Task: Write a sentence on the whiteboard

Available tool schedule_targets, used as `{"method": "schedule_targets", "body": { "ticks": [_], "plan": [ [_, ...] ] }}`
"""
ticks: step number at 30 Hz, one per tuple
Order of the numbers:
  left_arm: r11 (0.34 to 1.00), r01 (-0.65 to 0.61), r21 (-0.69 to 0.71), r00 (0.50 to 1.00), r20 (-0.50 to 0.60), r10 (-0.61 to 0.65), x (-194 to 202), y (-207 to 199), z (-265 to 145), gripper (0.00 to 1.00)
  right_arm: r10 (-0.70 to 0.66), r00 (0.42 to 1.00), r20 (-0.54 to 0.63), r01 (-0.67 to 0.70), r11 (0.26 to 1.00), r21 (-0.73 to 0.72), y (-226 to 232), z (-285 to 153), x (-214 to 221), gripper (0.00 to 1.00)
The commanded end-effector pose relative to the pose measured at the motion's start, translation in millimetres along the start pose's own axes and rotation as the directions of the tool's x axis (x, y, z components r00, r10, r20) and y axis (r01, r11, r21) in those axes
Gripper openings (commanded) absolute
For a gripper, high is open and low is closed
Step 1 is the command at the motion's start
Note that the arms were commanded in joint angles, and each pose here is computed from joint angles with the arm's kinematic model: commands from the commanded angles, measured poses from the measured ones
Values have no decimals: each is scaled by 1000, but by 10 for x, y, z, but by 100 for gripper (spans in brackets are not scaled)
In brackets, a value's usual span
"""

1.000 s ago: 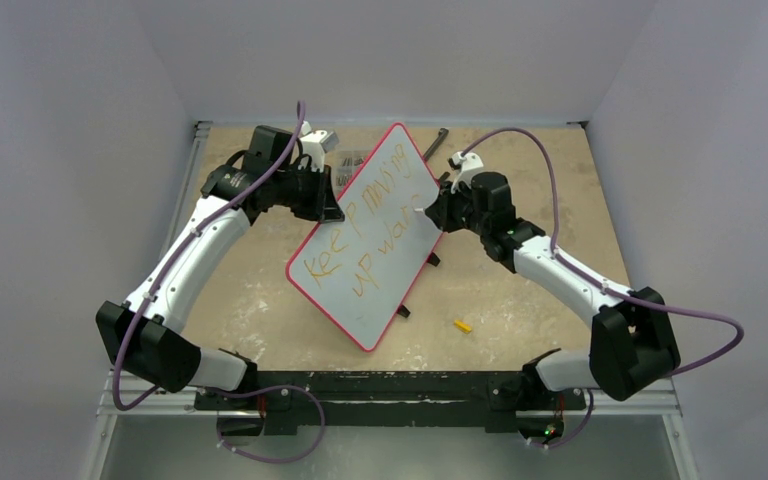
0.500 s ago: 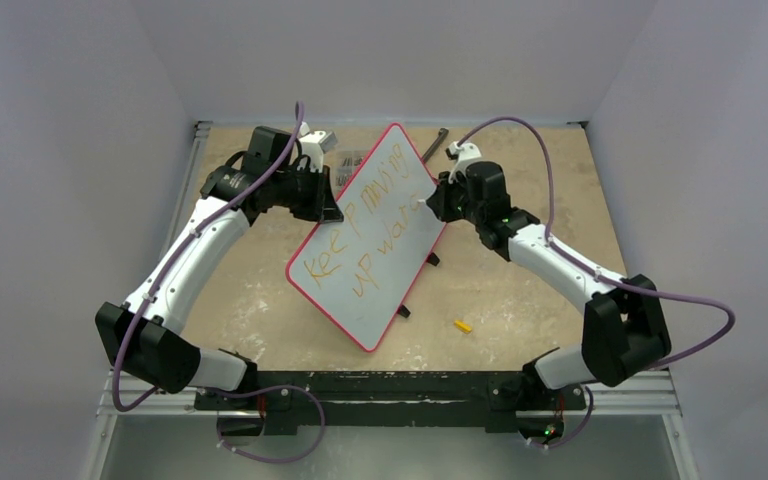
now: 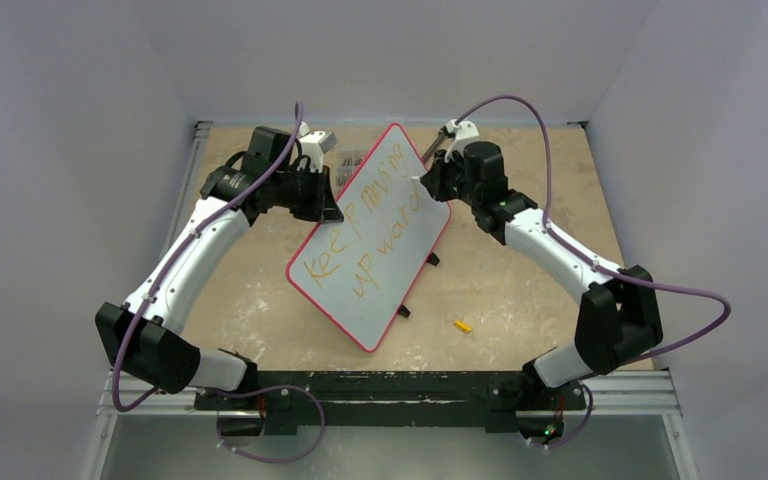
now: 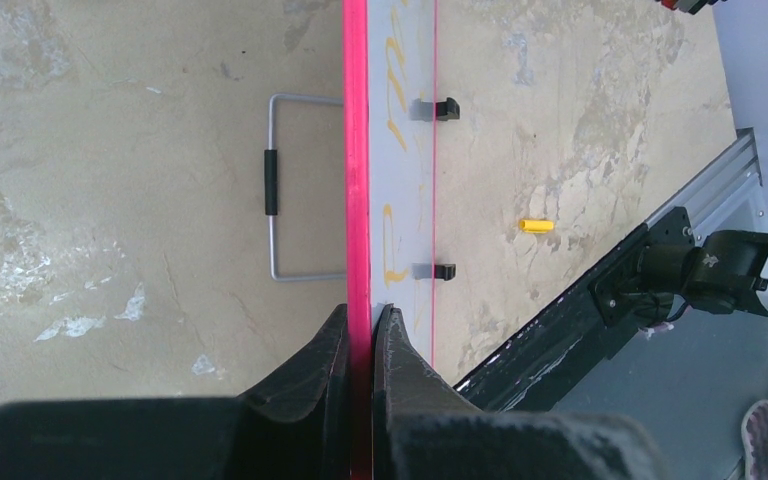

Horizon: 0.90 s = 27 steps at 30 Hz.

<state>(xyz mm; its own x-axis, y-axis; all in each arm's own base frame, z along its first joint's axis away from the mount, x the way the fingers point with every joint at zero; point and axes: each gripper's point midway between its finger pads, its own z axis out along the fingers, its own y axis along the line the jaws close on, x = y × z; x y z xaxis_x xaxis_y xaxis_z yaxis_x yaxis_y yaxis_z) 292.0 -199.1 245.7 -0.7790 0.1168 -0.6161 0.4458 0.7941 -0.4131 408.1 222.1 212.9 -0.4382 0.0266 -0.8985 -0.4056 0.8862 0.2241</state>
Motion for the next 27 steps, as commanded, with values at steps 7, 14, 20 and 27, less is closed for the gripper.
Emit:
{"method": "schedule_targets", "body": {
  "ticks": [7, 14, 20, 27],
  "plan": [
    [987, -130, -96, 991, 28, 133, -53, 181, -59, 0, -11, 999, 48, 13, 999, -52, 143, -10, -215, 0],
    [987, -130, -96, 991, 28, 133, -49, 180, -62, 0, 5, 1000, 1, -5, 999, -36, 61, -30, 129, 0],
    [987, -130, -98, 991, 29, 134, -51, 181, -68, 0, 17, 999, -34, -18, 1000, -21, -5, -50, 389, 0],
    [986, -131, -101, 990, 31, 135, -54, 186, -72, 0, 19, 998, -57, -20, 1000, -3, -61, -54, 538, 0]
  ]
}}
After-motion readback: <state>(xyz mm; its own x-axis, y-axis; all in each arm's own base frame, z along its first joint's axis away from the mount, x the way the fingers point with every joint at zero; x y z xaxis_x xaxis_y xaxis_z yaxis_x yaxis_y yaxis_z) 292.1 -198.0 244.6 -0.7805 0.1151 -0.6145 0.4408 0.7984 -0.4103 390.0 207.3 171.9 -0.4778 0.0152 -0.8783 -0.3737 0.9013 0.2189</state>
